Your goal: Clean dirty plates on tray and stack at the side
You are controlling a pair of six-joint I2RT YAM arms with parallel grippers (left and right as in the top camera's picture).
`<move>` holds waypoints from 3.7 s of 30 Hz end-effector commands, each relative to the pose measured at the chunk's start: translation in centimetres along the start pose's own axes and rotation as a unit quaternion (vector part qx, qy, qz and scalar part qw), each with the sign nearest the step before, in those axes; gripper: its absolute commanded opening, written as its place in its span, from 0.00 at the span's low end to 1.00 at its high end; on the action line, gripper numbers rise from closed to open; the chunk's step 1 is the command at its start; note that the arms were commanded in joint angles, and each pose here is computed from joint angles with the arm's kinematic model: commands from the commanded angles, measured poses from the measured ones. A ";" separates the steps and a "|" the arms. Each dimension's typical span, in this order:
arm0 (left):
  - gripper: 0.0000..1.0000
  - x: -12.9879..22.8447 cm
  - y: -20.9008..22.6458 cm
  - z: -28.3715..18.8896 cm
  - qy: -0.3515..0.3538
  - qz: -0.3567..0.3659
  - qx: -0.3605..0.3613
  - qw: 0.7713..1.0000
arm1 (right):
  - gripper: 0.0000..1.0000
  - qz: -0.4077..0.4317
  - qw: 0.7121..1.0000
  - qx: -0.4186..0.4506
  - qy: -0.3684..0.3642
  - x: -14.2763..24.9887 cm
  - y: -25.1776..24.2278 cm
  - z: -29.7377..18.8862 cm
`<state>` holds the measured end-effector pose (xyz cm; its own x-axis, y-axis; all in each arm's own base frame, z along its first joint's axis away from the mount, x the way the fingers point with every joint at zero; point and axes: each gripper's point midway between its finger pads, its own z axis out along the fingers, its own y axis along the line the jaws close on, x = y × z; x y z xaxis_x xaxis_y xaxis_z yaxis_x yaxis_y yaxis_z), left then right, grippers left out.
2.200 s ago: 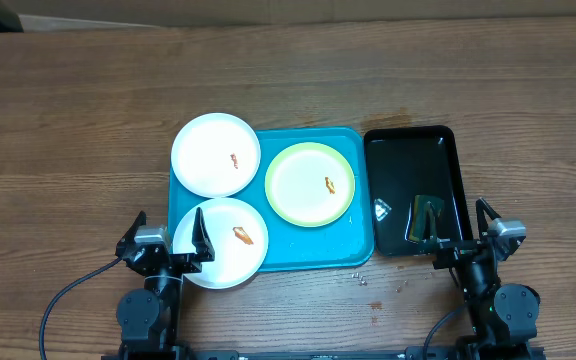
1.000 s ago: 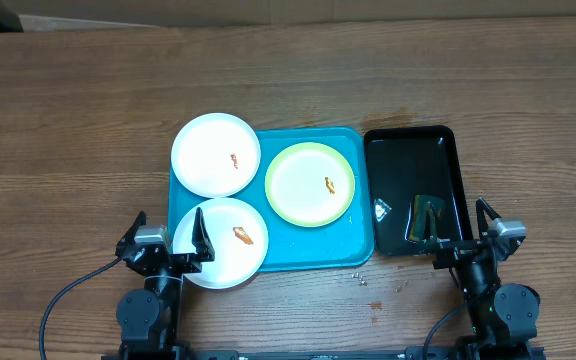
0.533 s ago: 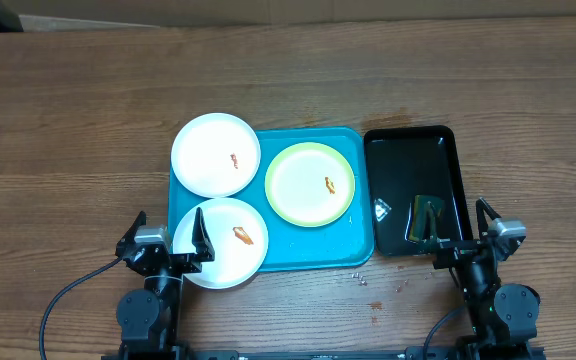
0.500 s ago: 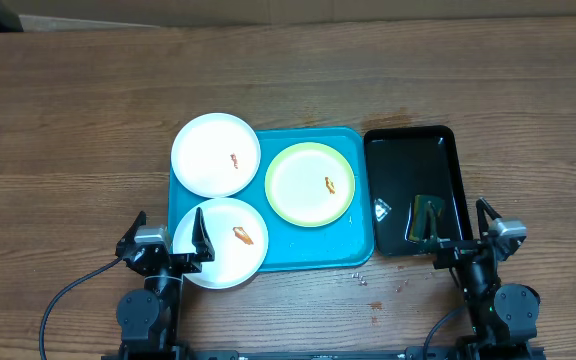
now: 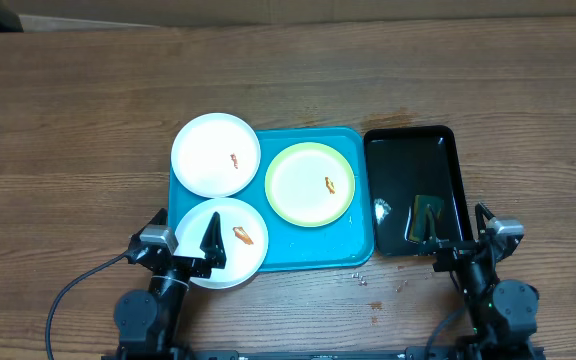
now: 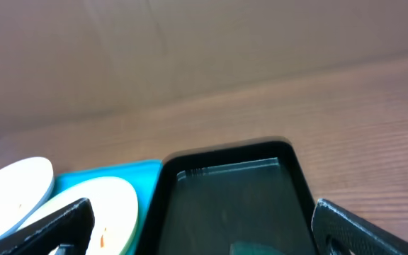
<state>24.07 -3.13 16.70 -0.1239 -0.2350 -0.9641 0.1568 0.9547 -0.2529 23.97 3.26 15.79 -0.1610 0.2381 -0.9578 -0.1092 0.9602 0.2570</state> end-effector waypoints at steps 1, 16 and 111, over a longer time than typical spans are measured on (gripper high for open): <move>1.00 -6.6 -3.8 -2.1 -0.024 -0.002 0.057 0.998 | 1.00 -0.002 0.999 -0.010 -0.035 -7.1 2.0 -2.5; 1.00 -15.6 -8.6 1.1 0.403 -0.076 0.060 0.910 | 1.00 0.065 0.893 0.079 0.438 -12.8 5.2 -1.3; 0.22 17.6 -6.2 12.4 0.662 -0.054 -0.105 0.740 | 0.79 0.023 0.848 0.225 0.480 12.5 -3.5 8.8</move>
<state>33.33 -15.48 0.76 -0.9980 -0.0630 0.0084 -0.0634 0.9805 -0.1858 30.73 4.57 1.71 -0.9117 0.2526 -0.3239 0.2574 0.9659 0.0289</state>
